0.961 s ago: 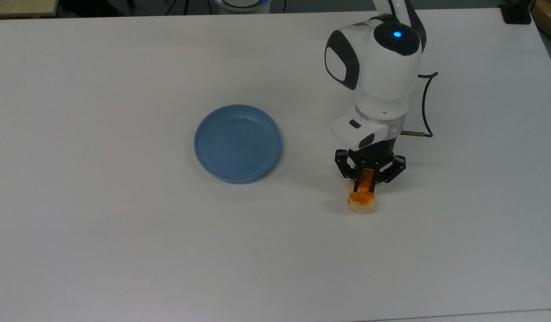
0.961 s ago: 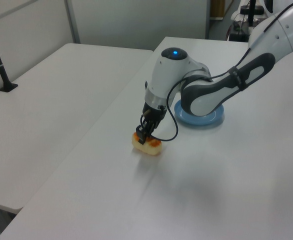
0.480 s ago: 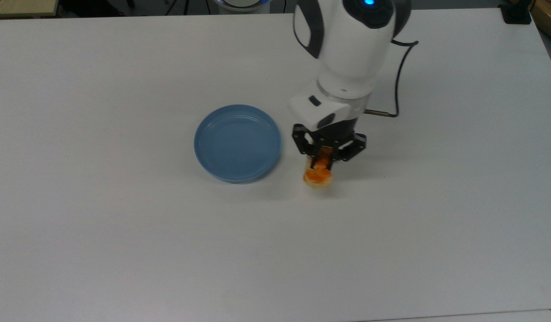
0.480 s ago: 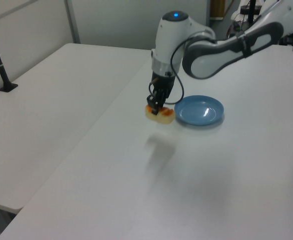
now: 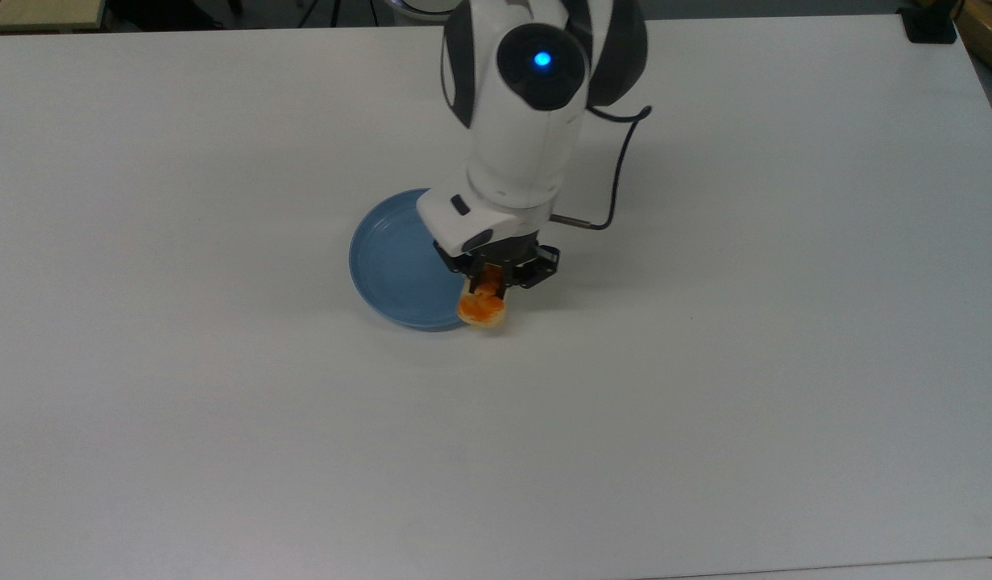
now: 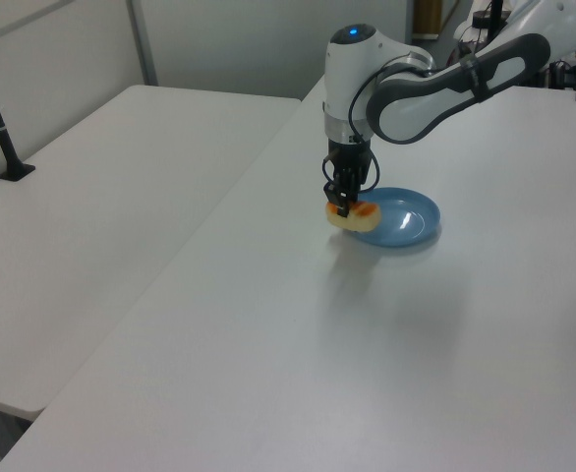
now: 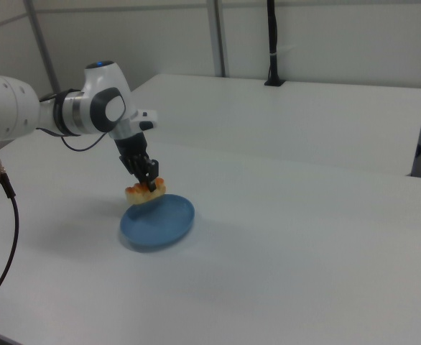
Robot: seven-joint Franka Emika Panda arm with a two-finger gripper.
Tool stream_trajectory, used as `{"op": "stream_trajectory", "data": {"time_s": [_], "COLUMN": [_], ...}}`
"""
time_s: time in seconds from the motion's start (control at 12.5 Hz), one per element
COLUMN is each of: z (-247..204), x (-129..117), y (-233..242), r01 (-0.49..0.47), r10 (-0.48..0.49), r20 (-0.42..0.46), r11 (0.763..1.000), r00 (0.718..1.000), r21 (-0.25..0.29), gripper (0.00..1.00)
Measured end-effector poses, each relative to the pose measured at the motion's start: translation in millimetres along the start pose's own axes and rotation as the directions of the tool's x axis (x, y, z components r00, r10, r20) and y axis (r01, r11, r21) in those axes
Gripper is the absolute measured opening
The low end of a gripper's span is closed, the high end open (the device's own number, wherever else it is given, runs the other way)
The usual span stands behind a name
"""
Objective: Put the bread on a plate
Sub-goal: 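Lift the bread roll and carry it over the blue plate, then lower the bread roll onto the plate and open the gripper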
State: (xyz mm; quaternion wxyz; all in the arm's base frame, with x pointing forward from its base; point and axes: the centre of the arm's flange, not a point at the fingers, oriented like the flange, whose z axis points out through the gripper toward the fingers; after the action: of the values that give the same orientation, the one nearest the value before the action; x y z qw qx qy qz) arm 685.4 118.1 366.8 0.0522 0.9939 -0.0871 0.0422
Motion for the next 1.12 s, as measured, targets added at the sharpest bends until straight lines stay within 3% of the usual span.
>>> {"op": "stream_trajectory", "data": {"time_s": [0.4, 0.72, 0.8, 1.04, 1.12], "z": [9, 29, 31, 14, 4], "x": [3, -7, -8, -3, -1], "y": [39, 42, 42, 56, 64], "r01": [0.016, 0.020, 0.020, -0.012, -0.015], "r10": [-0.016, -0.019, -0.019, 0.011, 0.015], "r20": [0.024, 0.042, 0.043, 0.022, 0.013], "r11": [1.000, 1.000, 1.000, 1.000, 0.999], "r00": [1.000, 0.999, 0.999, 1.000, 1.000], "r21": [-0.012, -0.015, -0.015, 0.020, 0.042], "gripper": [0.33, 0.62, 0.62, 0.22, 0.20]}}
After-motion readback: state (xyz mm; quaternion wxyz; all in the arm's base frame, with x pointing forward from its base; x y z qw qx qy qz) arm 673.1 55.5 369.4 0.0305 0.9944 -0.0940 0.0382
